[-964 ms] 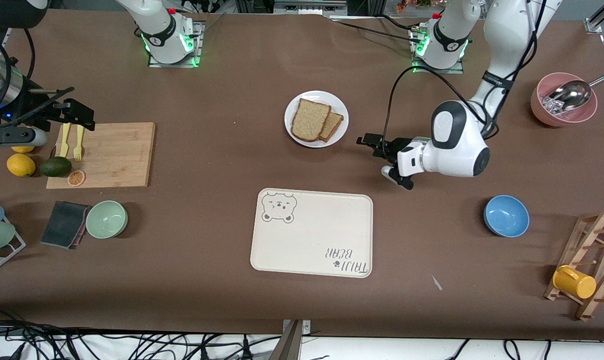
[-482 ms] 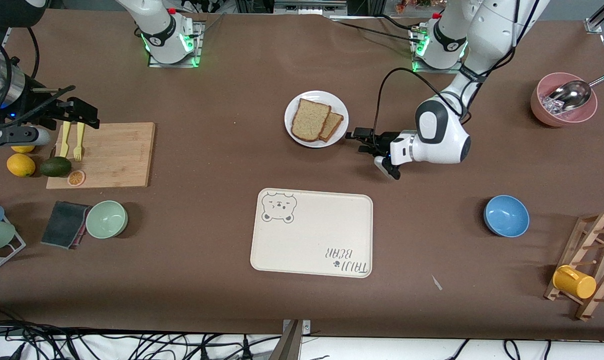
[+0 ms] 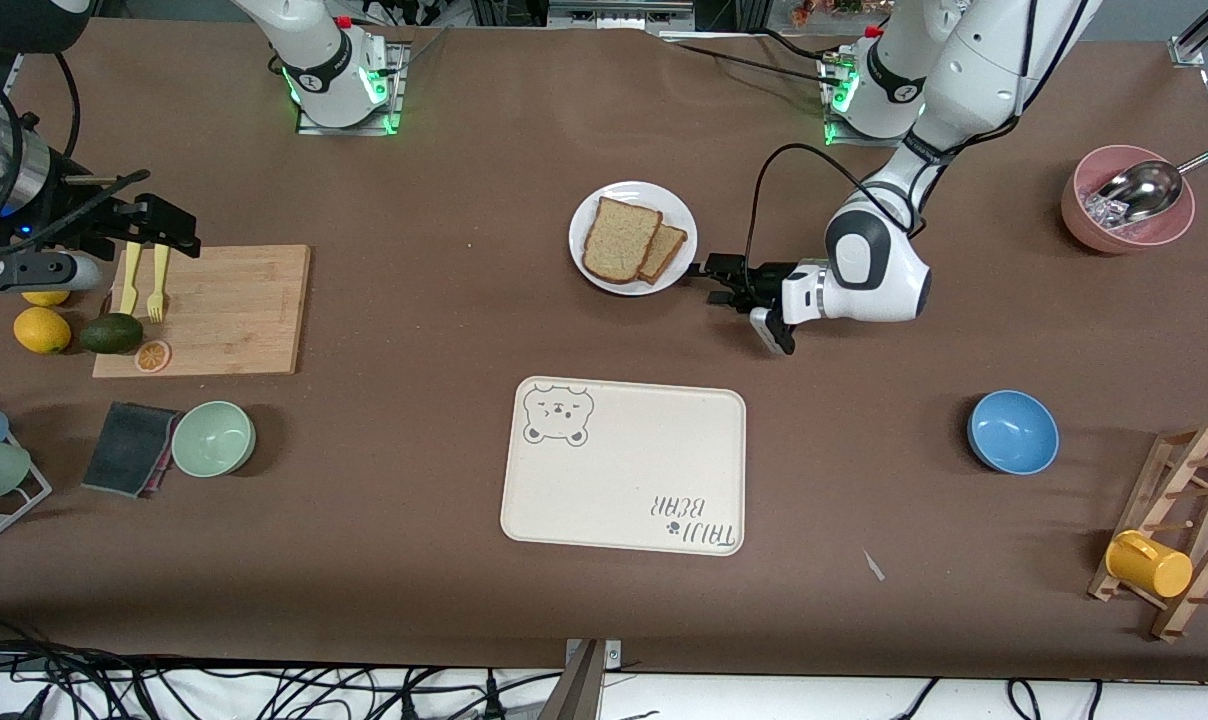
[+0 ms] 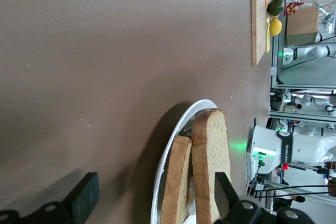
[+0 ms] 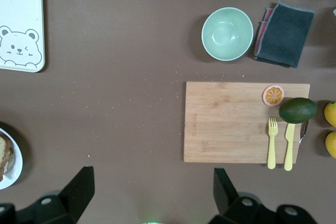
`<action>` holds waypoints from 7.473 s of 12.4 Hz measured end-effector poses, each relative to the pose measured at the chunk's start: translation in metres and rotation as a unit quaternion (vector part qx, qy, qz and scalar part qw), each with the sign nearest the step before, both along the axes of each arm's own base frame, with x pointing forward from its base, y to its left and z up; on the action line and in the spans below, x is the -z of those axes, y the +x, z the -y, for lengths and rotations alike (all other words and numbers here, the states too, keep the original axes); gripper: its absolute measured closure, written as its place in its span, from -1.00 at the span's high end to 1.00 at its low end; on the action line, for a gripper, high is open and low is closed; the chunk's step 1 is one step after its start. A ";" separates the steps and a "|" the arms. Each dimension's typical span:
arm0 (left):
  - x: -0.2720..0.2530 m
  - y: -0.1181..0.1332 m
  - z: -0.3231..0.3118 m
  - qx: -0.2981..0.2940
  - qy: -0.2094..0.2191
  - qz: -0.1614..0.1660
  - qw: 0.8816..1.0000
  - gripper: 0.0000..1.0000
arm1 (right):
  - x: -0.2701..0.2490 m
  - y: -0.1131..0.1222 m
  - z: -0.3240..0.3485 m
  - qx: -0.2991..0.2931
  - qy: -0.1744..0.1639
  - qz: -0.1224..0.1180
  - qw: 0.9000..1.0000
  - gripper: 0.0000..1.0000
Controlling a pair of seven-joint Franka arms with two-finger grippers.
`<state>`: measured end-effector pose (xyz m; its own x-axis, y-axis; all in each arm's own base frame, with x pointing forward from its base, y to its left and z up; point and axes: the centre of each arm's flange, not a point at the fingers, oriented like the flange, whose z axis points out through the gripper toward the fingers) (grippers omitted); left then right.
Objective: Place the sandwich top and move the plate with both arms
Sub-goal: 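Close the left gripper on the white plate's rim, then slide the plate with the left gripper onto the cream tray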
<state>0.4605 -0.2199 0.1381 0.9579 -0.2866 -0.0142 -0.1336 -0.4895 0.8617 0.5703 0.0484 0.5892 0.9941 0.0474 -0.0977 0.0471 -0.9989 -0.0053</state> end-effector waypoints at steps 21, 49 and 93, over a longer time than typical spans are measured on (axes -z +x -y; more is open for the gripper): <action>0.013 0.008 -0.023 -0.020 -0.022 -0.021 0.999 0.94 | 0.009 0.006 -0.004 -0.011 0.001 0.000 1.000 1.00; 0.042 -0.027 0.030 0.054 -0.070 0.020 0.996 -0.11 | 0.018 0.009 -0.026 -0.031 -0.006 0.000 1.000 1.00; -0.031 0.257 -0.032 -0.162 -0.038 0.083 0.983 -0.91 | 0.021 0.010 -0.033 -0.039 -0.013 -0.001 0.999 1.00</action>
<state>0.7180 -0.1874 0.1696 0.9864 0.0398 0.1593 -0.1228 -0.4652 0.8766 0.5800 0.0815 0.5682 0.9873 0.1225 -0.1010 0.1251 -0.9919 0.0202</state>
